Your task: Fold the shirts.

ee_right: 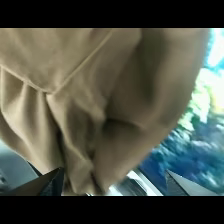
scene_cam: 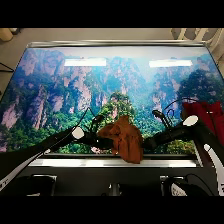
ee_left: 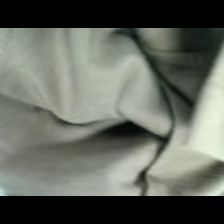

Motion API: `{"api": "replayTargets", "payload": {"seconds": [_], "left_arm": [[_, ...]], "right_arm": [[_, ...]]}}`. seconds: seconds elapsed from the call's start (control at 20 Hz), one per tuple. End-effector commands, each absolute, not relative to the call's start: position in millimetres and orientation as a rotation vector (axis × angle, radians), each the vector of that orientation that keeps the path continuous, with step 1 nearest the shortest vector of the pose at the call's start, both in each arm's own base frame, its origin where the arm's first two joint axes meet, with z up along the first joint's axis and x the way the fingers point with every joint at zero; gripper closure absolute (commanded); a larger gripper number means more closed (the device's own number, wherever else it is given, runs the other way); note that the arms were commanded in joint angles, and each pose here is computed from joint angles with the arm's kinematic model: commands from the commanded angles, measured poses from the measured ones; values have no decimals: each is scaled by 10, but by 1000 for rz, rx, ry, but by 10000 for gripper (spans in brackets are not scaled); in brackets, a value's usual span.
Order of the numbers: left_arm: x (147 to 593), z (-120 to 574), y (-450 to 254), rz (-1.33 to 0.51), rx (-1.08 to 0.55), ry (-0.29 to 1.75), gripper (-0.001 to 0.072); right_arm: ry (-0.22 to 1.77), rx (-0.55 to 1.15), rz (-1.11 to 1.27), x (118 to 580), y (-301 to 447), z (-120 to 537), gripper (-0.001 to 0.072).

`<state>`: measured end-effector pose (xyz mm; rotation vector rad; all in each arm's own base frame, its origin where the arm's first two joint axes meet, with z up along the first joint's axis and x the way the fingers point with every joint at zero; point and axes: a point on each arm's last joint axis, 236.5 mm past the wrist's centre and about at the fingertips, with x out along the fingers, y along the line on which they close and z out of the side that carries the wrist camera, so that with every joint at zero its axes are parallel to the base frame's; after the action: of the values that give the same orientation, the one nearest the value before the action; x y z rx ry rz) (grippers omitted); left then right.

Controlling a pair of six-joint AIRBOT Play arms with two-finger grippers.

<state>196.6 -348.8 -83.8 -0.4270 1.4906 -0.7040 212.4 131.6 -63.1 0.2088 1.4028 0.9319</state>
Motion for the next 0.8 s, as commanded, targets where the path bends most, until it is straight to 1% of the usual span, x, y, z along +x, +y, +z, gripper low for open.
{"api": "replayTargets", "payload": {"seconds": [0.0,0.05,0.1,0.15,0.2,0.25,0.3,0.35,0.5,0.6,0.75], "left_arm": [[2006,-726,-3517,-719,-442,1459,680],[2008,-704,-3519,-723,-443,1454,680],[2011,-686,-3522,-725,-444,1450,680],[2012,-677,-3523,-727,-444,1447,680],[2013,-670,-3524,-728,-445,1446,680],[2015,-657,-3525,-730,-445,1443,681],[2028,-620,-3529,-734,-449,1431,681],[2056,-556,-3536,-741,-453,1409,681],[2213,-222,-3505,-773,-435,1272,684],[2294,91,-3448,-807,-411,1178,684],[2449,785,-3363,-862,-400,983,684]], "right_arm": [[1330,317,981,2123,1527,-631,23],[1319,340,985,2132,1559,-639,27],[1306,358,995,2142,1593,-634,50],[1295,368,1008,2151,1617,-621,133],[1291,376,1009,2161,1627,-617,161],[1279,366,1020,2168,1631,-610,388],[1276,356,1041,2148,1637,-588,677],[1266,346,1080,2116,1658,-534,689],[1197,287,1164,2159,1686,-250,689],[1106,199,1172,2315,1665,72,689],[927,33,1088,2674,1571,723,689]]}}
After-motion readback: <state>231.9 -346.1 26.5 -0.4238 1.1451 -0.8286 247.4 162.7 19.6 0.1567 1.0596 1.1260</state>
